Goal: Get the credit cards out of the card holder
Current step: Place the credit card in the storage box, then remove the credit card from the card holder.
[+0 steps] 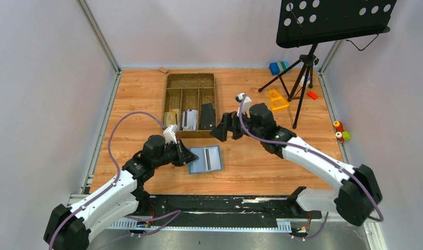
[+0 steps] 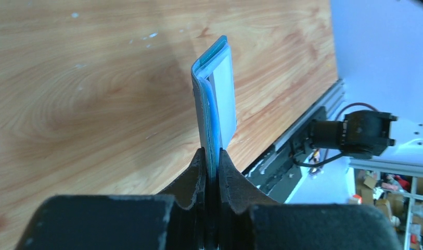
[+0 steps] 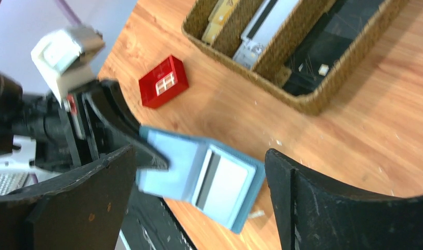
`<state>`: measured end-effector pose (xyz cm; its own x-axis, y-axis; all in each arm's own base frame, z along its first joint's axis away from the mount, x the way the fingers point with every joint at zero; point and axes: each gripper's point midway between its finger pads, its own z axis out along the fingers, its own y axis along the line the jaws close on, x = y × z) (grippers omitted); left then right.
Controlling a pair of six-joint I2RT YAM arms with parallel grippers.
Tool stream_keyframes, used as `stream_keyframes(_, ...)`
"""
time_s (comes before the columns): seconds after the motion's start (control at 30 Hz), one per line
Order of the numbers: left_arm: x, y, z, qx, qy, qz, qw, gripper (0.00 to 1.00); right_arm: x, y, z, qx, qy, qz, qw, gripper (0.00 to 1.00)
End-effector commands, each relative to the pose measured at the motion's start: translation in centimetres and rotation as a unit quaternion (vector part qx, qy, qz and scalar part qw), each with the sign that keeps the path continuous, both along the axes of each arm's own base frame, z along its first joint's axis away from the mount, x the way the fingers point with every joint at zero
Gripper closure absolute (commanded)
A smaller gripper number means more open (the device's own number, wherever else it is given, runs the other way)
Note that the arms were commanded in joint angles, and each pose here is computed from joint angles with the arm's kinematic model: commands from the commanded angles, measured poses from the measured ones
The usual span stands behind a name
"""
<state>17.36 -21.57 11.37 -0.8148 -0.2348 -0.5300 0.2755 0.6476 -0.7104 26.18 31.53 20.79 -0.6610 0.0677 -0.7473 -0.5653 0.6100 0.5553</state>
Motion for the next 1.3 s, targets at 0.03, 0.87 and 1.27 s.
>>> stream_keyframes(0.03, 0.6, -2.2, 4.5, -0.1, -0.055, -0.028, 0.993, 1.0, -3.6, -3.2, 0.0, -0.001, -0.025, 0.024, 0.999, 0.07)
stream_keyframes(0.87, 0.0, -4.7, 10.8, -0.218, -0.122, -0.095, 0.964, 1.0, -9.6, -7.3, -2.1, 0.078, 0.021, 0.025, 0.996, 0.02)
stream_keyframes(1.27, -0.6, -5.2, 11.7, -0.251, -0.113, -0.116, 0.954, 1.0, -10.0, -7.6, -0.4, 0.188, 0.049, 0.051, 0.98, 0.24)
